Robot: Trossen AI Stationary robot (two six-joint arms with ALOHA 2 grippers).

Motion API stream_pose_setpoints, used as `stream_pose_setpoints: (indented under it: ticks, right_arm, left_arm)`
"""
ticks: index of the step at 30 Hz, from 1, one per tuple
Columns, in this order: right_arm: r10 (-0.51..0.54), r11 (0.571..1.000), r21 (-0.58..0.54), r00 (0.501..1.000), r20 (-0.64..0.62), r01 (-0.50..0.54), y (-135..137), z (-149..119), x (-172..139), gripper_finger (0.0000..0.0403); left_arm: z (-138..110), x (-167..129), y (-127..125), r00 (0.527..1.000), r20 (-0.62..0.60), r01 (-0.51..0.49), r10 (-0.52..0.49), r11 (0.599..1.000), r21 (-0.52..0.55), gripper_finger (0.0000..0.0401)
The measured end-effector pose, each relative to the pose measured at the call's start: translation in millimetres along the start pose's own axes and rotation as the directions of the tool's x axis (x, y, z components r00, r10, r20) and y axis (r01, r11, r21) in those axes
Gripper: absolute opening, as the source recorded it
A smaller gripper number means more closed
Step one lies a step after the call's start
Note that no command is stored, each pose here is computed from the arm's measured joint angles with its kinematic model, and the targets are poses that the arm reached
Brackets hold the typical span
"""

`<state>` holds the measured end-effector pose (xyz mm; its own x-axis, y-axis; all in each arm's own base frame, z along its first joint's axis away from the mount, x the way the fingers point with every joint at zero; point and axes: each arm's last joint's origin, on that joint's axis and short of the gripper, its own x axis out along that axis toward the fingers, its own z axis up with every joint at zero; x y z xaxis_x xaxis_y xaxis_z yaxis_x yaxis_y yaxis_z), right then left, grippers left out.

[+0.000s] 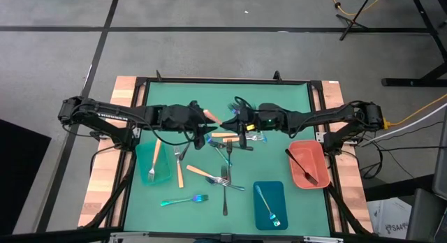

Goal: Sort silverware by color (type)
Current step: Put the yellow fork into the green bin

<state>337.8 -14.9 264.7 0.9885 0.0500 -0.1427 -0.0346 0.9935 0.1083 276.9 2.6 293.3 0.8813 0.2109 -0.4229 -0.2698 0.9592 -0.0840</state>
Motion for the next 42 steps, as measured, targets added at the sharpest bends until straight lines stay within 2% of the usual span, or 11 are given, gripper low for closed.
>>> stream_pose_setpoints:
  ticks: [4, 11, 15, 22, 30, 38, 42]
  right_arm:
    - [0.035, 0.999, -0.011, 0.999, 0.017, -0.035, 1.1, 1.8, 0.0, 0.0]
    - [0.077, 0.995, -0.067, 0.997, 0.01, -0.076, 2.4, 1.9, -0.5, 0.0]
    - [0.077, 0.992, -0.099, 0.997, -0.019, -0.079, 2.2, -0.9, -0.5, 0.0]
    - [0.058, 0.994, -0.09, 0.994, -0.09, -0.066, 1.2, -8.0, -0.6, 0.0]
    - [0.064, 0.993, -0.102, 0.998, -0.018, -0.065, 1.8, -1.1, -0.2, 0.0]
    - [0.062, 0.993, -0.101, 0.998, -0.023, -0.064, 1.7, -1.6, -0.2, 0.0]
    - [0.062, 0.993, -0.101, 0.998, -0.023, -0.064, 1.7, -1.6, -0.2, 0.0]
  left_arm:
    - [4.6, -0.3, -1.8, 0.999, 0.047, 0.015, -0.016, 1.0, 0.027, 0.0114]
    - [5.9, -0.4, -3.2, 0.997, 0.056, 0.054, -0.056, 0.998, 0.036, 0.0114]
    - [6.8, -0.9, -5.5, 0.995, 0.065, 0.08, -0.082, 0.996, 0.037, 0.0114]
    - [9.4, -1.8, -8.8, 0.991, 0.095, 0.093, -0.097, 0.995, 0.043, 0.0114]
    - [12.1, -2.4, -10.2, 0.986, 0.124, 0.103, -0.107, 0.994, 0.04, 0.0114]
    - [13.1, -2.5, -10.1, 0.986, 0.136, 0.094, -0.098, 0.995, 0.037, 0.0114]
    - [13.2, -2.5, -10.1, 0.986, 0.136, 0.094, -0.098, 0.995, 0.037, 0.0097]
